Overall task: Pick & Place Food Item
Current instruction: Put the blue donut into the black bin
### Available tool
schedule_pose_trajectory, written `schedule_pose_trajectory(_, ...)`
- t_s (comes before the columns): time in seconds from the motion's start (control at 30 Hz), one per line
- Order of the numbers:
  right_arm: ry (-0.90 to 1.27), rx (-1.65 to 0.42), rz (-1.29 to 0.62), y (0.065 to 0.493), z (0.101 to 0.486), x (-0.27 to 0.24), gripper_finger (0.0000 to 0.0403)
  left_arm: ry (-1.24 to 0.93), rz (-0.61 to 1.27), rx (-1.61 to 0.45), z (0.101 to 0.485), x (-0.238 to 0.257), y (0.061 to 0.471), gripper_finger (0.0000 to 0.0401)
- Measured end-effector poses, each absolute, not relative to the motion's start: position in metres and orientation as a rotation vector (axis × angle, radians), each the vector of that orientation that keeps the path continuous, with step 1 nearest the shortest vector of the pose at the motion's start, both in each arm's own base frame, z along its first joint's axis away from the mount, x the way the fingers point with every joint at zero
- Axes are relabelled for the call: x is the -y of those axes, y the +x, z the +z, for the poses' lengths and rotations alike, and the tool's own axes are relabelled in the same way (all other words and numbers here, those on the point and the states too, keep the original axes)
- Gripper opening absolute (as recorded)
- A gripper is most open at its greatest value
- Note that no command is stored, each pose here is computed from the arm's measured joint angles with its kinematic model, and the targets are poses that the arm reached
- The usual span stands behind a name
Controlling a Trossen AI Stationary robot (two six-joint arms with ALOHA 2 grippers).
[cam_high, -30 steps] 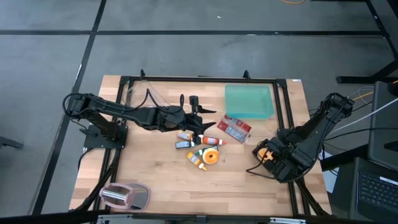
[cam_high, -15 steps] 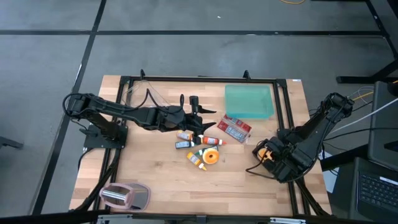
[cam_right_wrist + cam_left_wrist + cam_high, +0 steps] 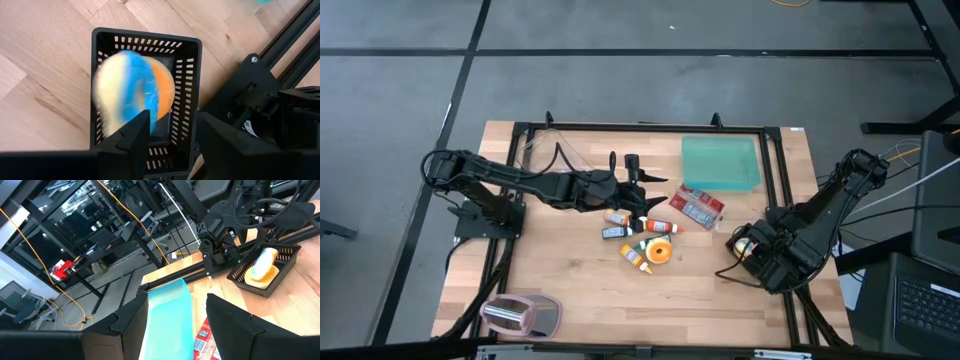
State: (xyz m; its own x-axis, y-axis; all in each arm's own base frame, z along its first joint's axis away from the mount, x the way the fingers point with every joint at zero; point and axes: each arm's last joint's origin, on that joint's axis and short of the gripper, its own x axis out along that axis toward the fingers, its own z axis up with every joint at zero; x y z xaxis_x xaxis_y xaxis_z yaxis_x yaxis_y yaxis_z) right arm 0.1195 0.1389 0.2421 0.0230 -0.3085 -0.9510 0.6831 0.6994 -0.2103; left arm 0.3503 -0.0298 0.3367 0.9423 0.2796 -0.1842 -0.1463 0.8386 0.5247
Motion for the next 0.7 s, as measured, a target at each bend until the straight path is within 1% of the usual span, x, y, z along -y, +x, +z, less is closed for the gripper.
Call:
schedule_pose_trajectory(0.33, 0.364, -1.323, -0.765, 0.122, 0.241, -0.141, 0.0166, 0.529, 0.226, -0.261, 0.337, 0.030, 0.350, 0.0196)
schedule_pose_trajectory(0.43, 0.392, -1.313, -0.739, 0.124, 0.241, -0.144, 0.0166, 0.502, 0.178, -0.271, 0.334, 0.031, 0.350, 0.0196)
schedule_pose_trajectory(0.7, 0.444, -1.261, -0.597, 0.133, 0.240, -0.154, 0.0166, 0.470, 0.143, -0.300, 0.330, 0.033, 0.349, 0.0196)
